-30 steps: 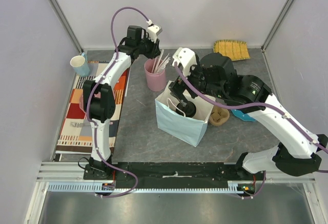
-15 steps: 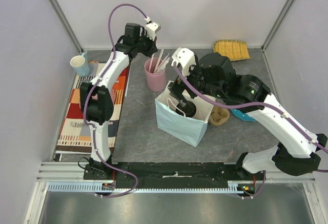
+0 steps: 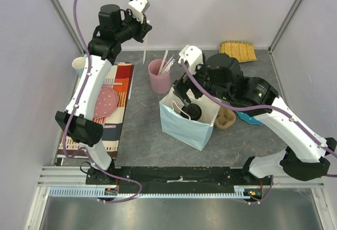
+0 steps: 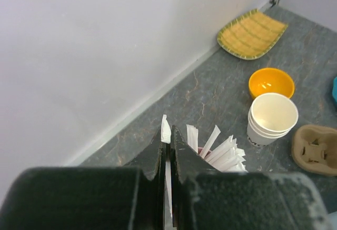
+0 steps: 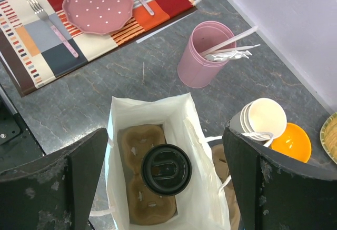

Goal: Pack the takeout coffee

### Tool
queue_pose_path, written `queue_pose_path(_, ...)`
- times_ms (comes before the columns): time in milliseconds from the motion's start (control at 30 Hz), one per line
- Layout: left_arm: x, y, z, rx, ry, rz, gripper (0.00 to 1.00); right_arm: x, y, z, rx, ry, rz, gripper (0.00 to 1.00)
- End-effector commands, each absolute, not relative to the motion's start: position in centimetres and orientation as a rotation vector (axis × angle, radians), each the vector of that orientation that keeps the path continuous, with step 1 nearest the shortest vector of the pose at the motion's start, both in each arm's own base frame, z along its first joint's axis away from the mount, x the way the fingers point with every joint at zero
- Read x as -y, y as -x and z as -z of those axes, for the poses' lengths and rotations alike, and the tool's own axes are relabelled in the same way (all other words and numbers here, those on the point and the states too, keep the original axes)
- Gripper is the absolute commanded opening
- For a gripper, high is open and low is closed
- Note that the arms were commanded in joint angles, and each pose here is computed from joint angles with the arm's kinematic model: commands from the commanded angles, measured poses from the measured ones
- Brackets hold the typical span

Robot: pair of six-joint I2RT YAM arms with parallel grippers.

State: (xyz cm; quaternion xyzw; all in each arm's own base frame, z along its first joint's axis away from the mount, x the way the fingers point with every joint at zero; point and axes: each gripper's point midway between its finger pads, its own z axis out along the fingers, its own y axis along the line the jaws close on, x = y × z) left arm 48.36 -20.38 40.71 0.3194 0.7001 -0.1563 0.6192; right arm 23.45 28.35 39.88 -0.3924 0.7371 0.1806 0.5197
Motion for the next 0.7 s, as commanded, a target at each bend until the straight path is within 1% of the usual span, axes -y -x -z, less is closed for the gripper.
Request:
queue_pose_path(0, 20.2, -44.2, -46.6, -1.52, -0.726, 0.43, 0.02, -27.2, -23.9, -42.6, -1.698, 0.806, -0.44, 0.98)
queue_pose_path(167, 20.6, -37.4, -52.5, -1.408, -0.785, 0.559, 0.02, -25.6, -24.4, -43.9, -1.678, 0.701, -0.401, 0.98)
queue_pose_path(300, 21.1, -32.5, -55.2, -1.357, -0.825, 0.693, 0.02, -24.1, -25.3, -44.6, -1.681, 0.606, -0.335, 0.98)
queue_pose_path(333, 21.5, -30.8, -55.9, -1.342, -0.843, 0.76, 0.02, -23.8, -25.4, -44.7, -1.681, 0.588, -0.327, 0.98)
queue_pose_path(533, 22.4, -24.9, -58.8, -1.283, -0.885, 0.987, 0.02, -21.3, -26.9, -45.0, -1.7, 0.433, -0.205, 0.98)
queue_pose_path(667, 23.1, -22.4, -60.6, -1.217, -0.931, 1.123, 0.02, -19.5, -27.0, -45.1, -1.7, 0.348, -0.168, 0.98)
